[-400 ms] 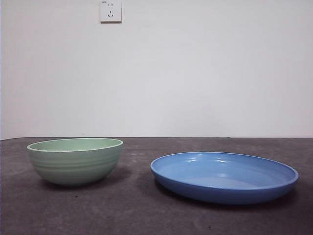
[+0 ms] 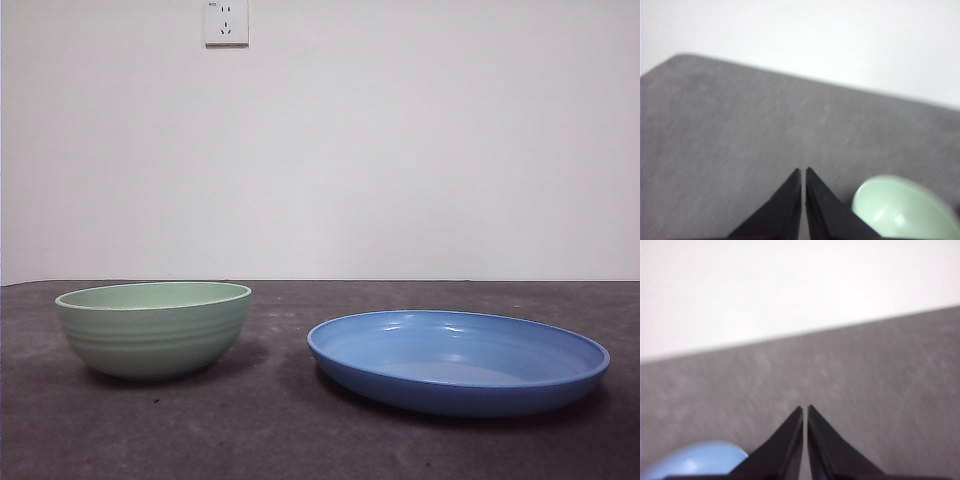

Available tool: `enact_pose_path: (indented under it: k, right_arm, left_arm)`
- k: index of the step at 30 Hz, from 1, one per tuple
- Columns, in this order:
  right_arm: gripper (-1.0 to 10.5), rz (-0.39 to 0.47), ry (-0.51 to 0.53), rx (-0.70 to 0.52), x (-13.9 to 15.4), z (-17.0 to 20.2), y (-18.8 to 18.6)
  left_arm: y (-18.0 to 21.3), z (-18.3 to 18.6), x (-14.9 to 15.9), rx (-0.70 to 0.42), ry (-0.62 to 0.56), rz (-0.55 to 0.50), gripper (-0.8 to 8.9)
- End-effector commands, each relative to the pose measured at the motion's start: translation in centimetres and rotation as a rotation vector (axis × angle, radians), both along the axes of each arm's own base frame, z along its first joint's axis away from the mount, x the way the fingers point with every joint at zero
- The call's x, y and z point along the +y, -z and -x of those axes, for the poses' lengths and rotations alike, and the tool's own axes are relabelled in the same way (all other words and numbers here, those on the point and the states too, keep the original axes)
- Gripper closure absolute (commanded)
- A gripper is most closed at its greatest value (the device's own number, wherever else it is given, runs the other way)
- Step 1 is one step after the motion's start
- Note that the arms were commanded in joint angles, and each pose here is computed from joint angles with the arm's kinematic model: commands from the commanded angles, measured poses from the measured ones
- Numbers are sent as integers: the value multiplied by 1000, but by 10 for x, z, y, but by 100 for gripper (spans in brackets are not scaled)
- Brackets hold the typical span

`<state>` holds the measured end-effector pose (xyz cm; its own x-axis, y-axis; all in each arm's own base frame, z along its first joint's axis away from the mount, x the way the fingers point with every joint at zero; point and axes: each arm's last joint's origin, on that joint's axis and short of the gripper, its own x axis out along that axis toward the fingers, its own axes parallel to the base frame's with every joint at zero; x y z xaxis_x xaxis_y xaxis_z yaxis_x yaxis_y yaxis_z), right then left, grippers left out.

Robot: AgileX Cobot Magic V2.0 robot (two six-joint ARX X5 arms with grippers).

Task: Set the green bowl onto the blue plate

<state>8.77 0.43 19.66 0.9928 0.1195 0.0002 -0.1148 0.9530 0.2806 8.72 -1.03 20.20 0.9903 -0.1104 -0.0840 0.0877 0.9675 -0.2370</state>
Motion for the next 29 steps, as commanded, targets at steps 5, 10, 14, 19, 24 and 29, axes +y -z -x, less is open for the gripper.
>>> enact_pose_path:
  k: [5,10,14,19,24,29]
  right_arm:
    - [936,-179,-46,18,1,16,-38]
    - [937,-180,-152,89,4,28,-67]
    - [936,-186,-231,189,6,34,-89]
    - [936,-182,-352,258,10,31,-113]
    - [936,-155,-443,326,12,18,-134]
    - [937,-73,-464,367,13,8,-153]
  left_arm:
    - [-50,5,-4,33,133,75,798]
    - [-85,4,-8,105,268,87,798]
    - [-109,2,-12,159,378,103,798]
    - [-130,-3,-15,198,484,122,798]
    - [-144,-12,-20,255,587,125,798]
    - [-153,-20,-25,330,677,91,798]
